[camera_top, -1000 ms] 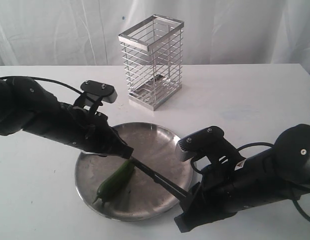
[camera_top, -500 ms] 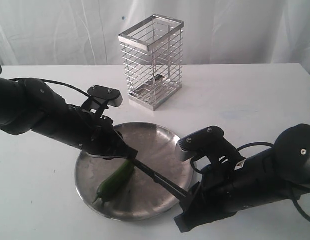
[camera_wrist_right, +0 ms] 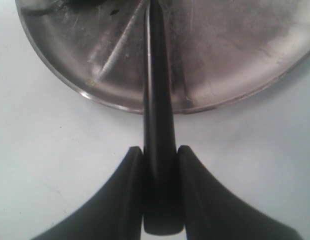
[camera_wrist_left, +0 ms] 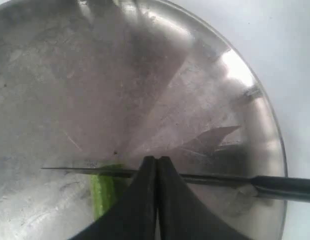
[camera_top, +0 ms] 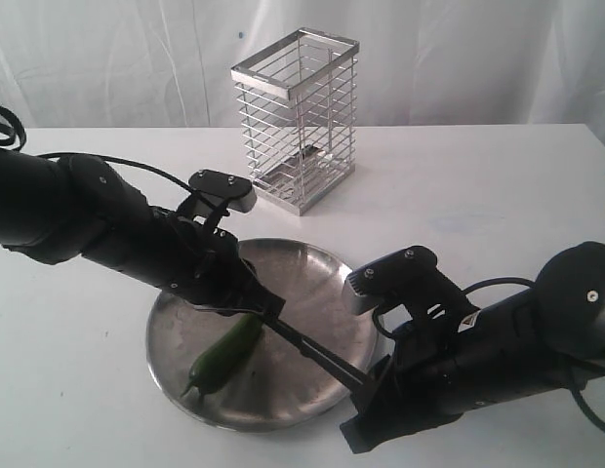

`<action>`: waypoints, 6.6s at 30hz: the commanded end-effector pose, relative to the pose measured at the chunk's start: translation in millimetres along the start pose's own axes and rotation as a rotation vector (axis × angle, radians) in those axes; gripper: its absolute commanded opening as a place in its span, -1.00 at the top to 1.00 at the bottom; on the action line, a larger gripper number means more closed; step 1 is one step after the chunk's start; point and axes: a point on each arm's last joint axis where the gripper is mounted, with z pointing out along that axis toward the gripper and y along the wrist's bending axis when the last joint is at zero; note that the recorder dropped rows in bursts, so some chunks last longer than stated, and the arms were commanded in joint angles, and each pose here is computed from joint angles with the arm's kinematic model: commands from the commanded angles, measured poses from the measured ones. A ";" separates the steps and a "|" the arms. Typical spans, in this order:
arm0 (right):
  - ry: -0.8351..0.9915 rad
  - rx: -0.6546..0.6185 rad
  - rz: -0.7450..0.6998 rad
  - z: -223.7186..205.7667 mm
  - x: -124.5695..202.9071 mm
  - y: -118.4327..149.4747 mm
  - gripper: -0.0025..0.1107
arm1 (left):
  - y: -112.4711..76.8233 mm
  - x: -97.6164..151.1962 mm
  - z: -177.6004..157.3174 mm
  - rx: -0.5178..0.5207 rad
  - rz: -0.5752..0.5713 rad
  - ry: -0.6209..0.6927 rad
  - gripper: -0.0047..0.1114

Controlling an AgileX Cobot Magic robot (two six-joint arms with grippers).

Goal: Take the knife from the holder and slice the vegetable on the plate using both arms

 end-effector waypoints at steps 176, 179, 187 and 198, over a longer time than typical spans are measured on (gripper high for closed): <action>0.124 -0.034 -0.015 51.4 -14.9 -8.4 0.96 | 37.5 -1.1 17.3 -0.194 0.097 -0.024 0.50; 0.124 -0.034 -0.015 51.4 -14.9 -8.4 0.96 | 37.5 -1.1 17.3 -0.194 0.094 -0.024 0.50; 0.125 -0.035 -0.016 51.4 -14.8 -8.3 0.96 | 37.4 -0.3 18.0 -0.190 0.093 -0.018 0.50; 0.134 -0.044 -0.015 51.3 -14.0 -7.5 0.96 | 50.3 23.0 51.6 -0.196 0.065 0.085 0.50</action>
